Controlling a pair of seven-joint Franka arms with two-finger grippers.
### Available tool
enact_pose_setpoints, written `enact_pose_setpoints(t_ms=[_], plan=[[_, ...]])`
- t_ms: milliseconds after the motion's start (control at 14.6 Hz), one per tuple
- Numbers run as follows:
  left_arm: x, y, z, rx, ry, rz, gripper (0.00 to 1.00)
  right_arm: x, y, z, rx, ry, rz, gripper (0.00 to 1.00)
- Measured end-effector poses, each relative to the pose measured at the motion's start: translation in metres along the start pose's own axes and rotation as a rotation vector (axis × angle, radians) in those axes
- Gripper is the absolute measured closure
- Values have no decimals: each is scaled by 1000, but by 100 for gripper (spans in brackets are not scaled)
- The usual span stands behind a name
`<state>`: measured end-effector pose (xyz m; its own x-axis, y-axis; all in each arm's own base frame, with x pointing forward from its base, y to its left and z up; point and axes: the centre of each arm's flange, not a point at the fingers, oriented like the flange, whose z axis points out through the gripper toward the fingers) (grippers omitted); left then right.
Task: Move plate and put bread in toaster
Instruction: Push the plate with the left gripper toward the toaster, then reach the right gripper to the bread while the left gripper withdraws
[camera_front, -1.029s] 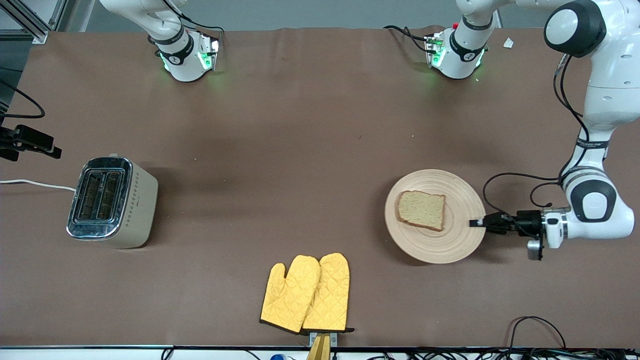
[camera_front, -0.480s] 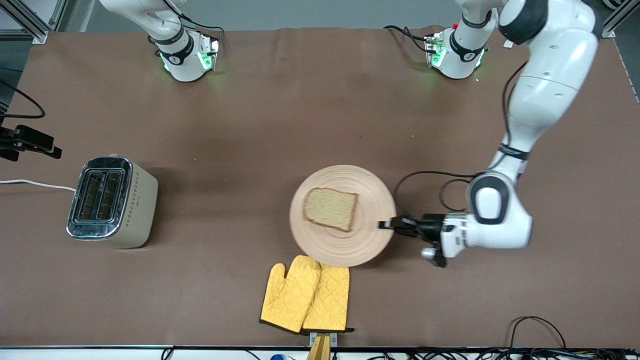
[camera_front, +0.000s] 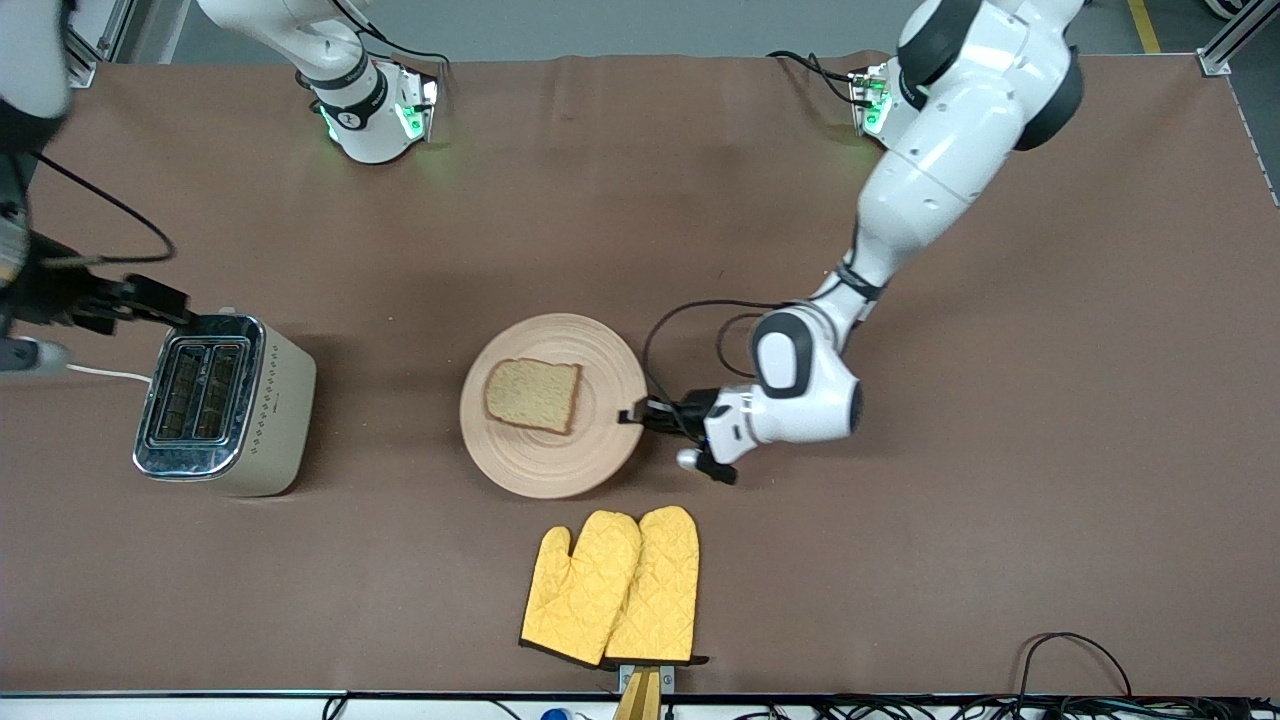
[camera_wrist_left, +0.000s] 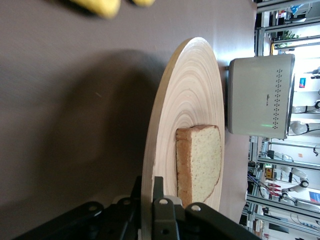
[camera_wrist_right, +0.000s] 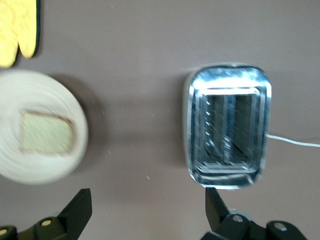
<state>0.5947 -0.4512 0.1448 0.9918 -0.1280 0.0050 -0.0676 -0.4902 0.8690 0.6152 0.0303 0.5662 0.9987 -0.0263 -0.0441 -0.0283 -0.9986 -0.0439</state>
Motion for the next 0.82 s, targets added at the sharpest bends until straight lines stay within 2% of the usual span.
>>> enact_pose_setpoints(t_ms=[137, 343, 412, 618, 755, 824], plan=[[-12, 4, 33, -1, 6, -5, 91, 14, -26, 44, -9, 30, 8, 0], [-14, 3, 48, -7, 12, -8, 91, 20, -27, 106, -17, 38, 15, 0], [-13, 3, 46, -9, 16, -9, 86, 20, -27, 121, -17, 49, 16, 0], [-8, 5, 42, -38, 39, -52, 56, 8, -53, 165, -11, 48, 21, 0], [-1, 7, 36, -46, 45, -81, 37, -9, -98, 191, -15, 32, 15, 0], [7, 9, 26, -44, 43, -77, 26, -17, -119, 205, -15, 43, 12, 0]])
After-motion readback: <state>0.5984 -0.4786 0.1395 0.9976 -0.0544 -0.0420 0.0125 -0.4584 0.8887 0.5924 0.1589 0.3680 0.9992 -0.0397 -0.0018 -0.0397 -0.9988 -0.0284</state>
